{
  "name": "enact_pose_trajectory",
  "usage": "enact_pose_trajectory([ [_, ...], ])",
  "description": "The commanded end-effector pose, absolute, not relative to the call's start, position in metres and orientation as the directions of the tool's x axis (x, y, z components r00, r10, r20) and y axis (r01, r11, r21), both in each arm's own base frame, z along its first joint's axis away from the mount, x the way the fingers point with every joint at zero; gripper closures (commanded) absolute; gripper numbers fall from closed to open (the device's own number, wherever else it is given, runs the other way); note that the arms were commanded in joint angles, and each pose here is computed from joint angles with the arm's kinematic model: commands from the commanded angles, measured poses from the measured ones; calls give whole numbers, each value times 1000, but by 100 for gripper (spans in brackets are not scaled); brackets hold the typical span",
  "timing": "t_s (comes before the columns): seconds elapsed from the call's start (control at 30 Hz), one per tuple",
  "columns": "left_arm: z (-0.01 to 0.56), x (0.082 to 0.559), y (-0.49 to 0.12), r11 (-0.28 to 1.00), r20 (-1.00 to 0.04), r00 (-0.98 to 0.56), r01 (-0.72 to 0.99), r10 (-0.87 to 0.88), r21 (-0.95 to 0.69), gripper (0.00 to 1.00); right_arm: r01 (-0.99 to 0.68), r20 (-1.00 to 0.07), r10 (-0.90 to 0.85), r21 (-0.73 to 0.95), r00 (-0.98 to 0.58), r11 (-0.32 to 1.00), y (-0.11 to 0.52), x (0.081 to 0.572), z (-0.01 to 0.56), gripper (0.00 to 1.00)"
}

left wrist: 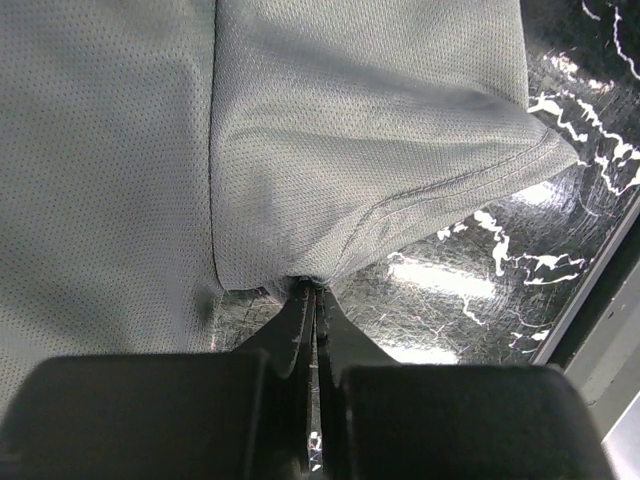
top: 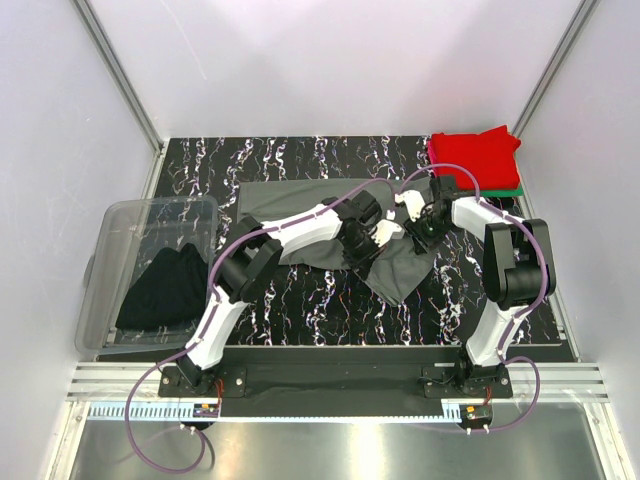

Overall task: Fold and stack the t-shirts
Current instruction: Fold the tshirt

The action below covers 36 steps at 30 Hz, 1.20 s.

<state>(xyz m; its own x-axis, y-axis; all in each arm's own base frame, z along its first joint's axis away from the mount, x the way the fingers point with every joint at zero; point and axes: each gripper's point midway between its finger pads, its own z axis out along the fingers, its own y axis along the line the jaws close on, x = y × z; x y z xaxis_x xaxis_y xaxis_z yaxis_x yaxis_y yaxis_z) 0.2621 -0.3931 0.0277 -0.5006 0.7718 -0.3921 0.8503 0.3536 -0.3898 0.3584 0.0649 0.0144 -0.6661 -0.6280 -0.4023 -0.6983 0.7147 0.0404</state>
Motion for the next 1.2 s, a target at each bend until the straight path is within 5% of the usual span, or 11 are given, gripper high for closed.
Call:
enact_pose_trajectory([
  [0.0,53,266,-396,323,-460,-464,878,757,-354,100,-685,-369,-627,39,-686,727,54,355,0,66],
  [0.23,66,253,-379,302,-469,-437,892,767,-336,100,-663,-357,-611,29,-706,748,49,362,-5,66],
  [0.3,74,250,-376,295,-482,-427,898,765,-328,91,-660,-361,-607,33,-708,750,50,364,-4,66],
  [0.33,78,250,-375,293,-486,-424,900,764,-324,79,-658,-365,-603,33,-709,753,50,366,-3,66],
  [0.5,110,253,-364,263,-543,-367,928,755,-262,67,-659,-393,-600,22,-697,751,53,373,9,66],
  [0.63,122,270,-343,290,-556,-348,937,755,-194,66,-662,-422,-594,18,-685,750,56,376,33,66],
  [1.0,75,412,-196,631,-467,-570,775,676,-31,71,-666,-544,-598,-94,-589,740,57,407,107,66],
  [1.17,63,447,-155,717,-446,-641,697,625,4,71,-642,-532,-578,-81,-619,762,55,436,81,66],
])
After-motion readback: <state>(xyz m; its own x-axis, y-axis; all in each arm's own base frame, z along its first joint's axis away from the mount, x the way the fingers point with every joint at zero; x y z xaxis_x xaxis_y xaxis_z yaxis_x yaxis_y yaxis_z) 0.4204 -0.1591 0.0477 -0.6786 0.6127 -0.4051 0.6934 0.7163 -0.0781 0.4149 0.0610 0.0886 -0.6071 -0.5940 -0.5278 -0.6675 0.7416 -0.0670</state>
